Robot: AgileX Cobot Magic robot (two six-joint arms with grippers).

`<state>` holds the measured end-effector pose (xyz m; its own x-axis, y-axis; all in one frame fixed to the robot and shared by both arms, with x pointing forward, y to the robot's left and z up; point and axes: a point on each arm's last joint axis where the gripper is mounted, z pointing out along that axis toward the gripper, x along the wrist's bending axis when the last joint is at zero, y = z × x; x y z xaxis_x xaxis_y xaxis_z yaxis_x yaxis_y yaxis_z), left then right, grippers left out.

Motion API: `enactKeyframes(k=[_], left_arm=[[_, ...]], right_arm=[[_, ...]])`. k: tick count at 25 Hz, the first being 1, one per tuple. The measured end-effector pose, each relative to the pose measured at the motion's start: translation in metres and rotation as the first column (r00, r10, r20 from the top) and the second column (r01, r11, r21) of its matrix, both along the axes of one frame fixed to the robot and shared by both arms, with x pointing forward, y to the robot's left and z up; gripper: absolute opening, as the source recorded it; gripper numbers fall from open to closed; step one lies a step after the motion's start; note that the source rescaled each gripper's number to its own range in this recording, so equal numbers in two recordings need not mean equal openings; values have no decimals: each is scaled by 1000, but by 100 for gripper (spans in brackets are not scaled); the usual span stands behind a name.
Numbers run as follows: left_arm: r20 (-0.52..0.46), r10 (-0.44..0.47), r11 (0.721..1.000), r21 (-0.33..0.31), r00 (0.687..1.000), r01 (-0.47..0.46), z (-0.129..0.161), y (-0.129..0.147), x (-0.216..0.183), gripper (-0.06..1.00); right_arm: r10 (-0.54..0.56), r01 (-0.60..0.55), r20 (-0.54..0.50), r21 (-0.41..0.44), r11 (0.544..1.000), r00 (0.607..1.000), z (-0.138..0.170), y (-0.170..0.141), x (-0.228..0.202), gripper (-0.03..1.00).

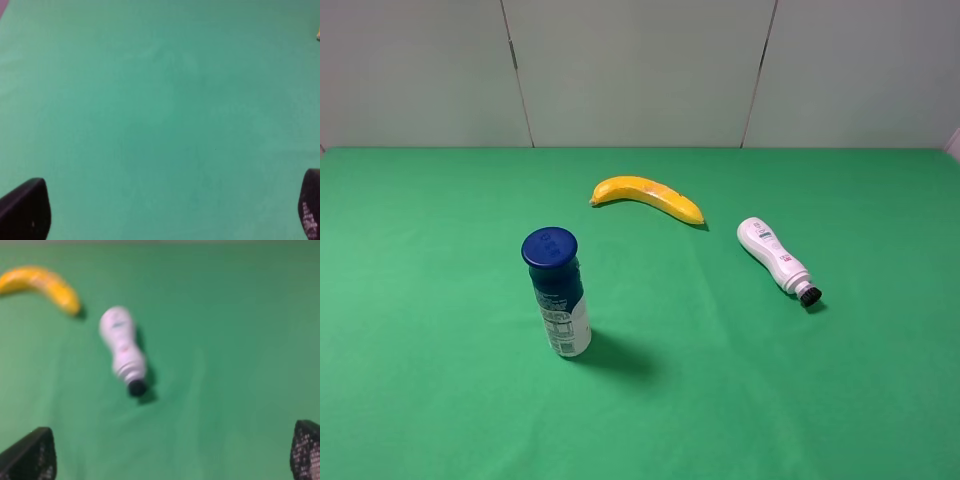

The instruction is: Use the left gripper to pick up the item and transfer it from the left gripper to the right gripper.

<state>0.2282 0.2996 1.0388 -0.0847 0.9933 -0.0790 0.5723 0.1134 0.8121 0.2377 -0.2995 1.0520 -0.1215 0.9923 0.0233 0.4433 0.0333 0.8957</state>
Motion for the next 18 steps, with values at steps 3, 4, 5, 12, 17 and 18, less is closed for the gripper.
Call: enactKeyframes(k=[3, 4, 5, 12, 17, 18], left_arm=[[0, 0, 1000, 0, 1000, 0, 0, 0, 0, 100], [0, 0, 1000, 0, 1000, 0, 0, 0, 0, 100], [0, 0, 1000, 0, 1000, 0, 0, 0, 0, 100], [0, 0, 1000, 0, 1000, 0, 0, 0, 0, 100], [0, 0, 1000, 0, 1000, 0, 0, 0, 0, 100], [0, 0, 1000, 0, 1000, 0, 0, 0, 0, 100]], right_arm=[[-103, 103, 13, 2, 995, 995, 0, 0, -2, 100], [-129, 129, 13, 2, 992, 992, 0, 0, -2, 100], [-154, 154, 14, 2, 988, 988, 0, 0, -2, 100], [-192, 192, 14, 2, 981, 981, 0, 0, -2, 100], [-197, 197, 14, 2, 980, 980, 0, 0, -2, 100], [-197, 197, 14, 2, 980, 980, 0, 0, -2, 100]])
